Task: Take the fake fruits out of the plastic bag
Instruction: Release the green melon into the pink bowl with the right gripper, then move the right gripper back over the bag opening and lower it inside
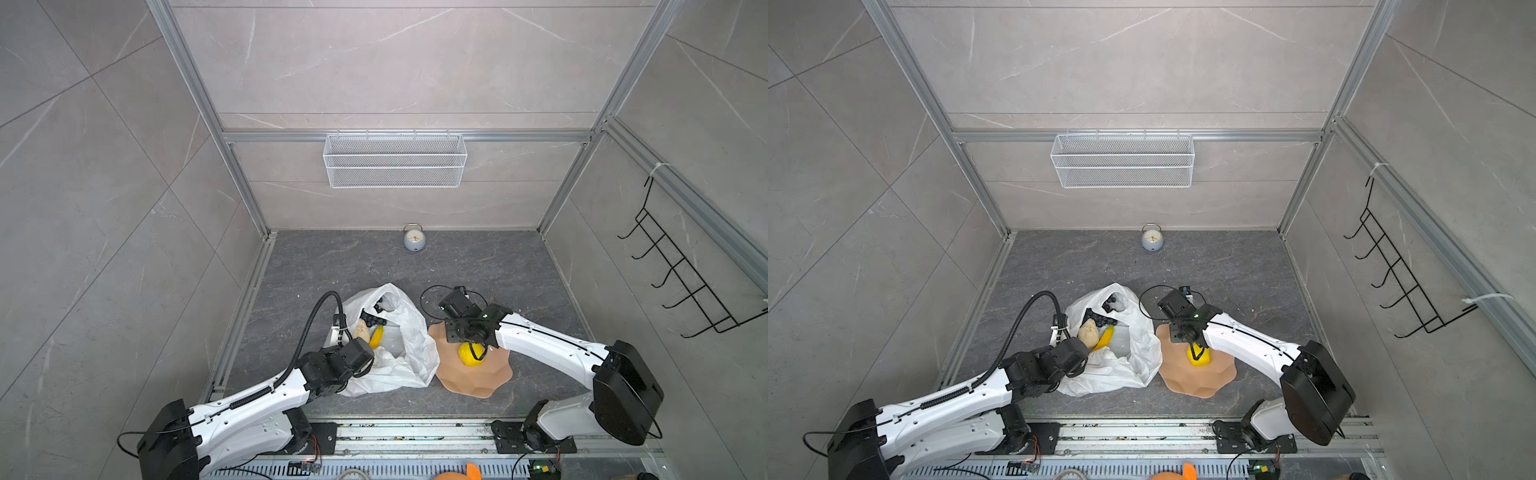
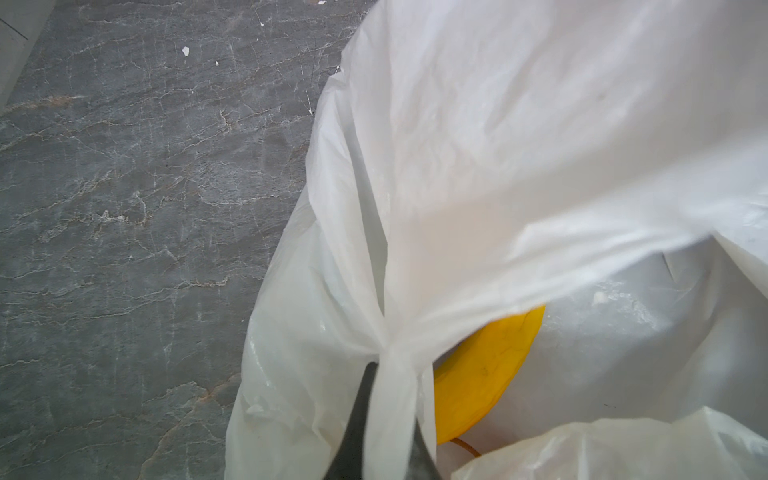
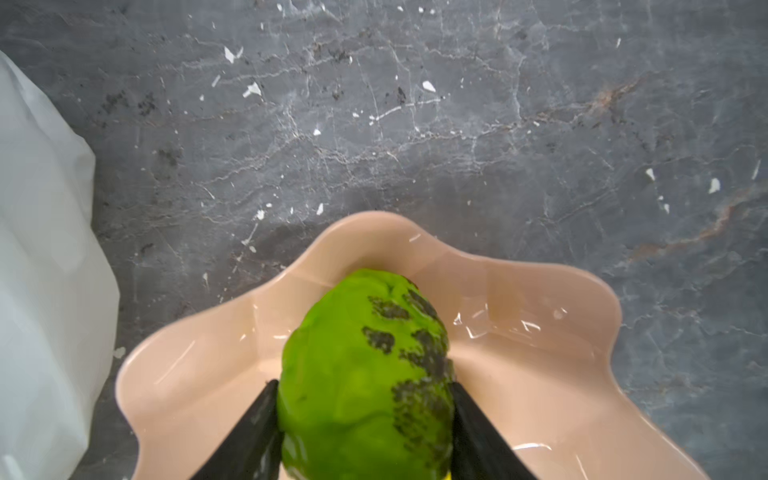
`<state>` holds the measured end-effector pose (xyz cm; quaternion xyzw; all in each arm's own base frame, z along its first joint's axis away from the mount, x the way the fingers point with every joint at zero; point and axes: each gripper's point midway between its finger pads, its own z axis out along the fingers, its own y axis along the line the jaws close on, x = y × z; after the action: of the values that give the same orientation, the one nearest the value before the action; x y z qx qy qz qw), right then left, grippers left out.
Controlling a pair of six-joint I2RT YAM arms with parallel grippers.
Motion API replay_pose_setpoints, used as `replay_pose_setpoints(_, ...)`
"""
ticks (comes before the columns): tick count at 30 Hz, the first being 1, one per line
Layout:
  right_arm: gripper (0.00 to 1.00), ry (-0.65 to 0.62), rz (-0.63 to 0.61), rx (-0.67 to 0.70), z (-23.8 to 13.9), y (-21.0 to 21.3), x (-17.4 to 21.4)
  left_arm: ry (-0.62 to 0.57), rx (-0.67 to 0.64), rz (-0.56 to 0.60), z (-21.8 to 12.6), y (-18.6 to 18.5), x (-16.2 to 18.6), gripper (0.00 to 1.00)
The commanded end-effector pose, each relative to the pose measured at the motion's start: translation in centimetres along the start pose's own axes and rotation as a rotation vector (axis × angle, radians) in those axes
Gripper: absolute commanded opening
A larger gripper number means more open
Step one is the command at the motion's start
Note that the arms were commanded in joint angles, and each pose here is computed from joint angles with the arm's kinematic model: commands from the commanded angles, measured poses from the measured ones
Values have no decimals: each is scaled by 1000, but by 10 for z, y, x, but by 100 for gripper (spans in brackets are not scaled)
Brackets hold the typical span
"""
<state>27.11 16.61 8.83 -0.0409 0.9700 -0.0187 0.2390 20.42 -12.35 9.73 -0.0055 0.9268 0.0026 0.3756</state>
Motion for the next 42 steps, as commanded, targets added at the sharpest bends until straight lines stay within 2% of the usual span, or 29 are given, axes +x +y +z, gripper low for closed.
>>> replay_pose_setpoints(1,53,14,-7,17,-5,-7,5,-21,29,5,-2,-6,-3,2)
replay_pose_setpoints(8,56,46,4,-18,-3,-4,17,-56,50,27,-8,-14,-9,2)
replay_pose_setpoints(14,69,25,10,-28,-7,-4,12,-71,53,34,-10,-14,-10,3)
replay_pose_setpoints(18,71,5,13,-35,-15,-4,6,-81,55,28,-12,-12,-10,2)
replay_pose_setpoints(24,70,-93,29,-96,-56,-1,-16,-126,38,50,-22,-13,-9,3)
replay_pose_setpoints(27,69,-183,-10,-222,-91,26,-30,-107,45,54,-21,-15,0,3)
replay_pose_setpoints(32,67,-260,-54,-427,-128,106,-36,-72,51,-4,-15,-9,15,3)
replay_pose_setpoints(37,66,-187,-106,-517,-110,181,-17,-53,57,-20,-13,-5,24,3)
replay_pose_setpoints(42,63,-122,-129,-581,-87,222,2,5,47,-17,-9,-6,36,3)
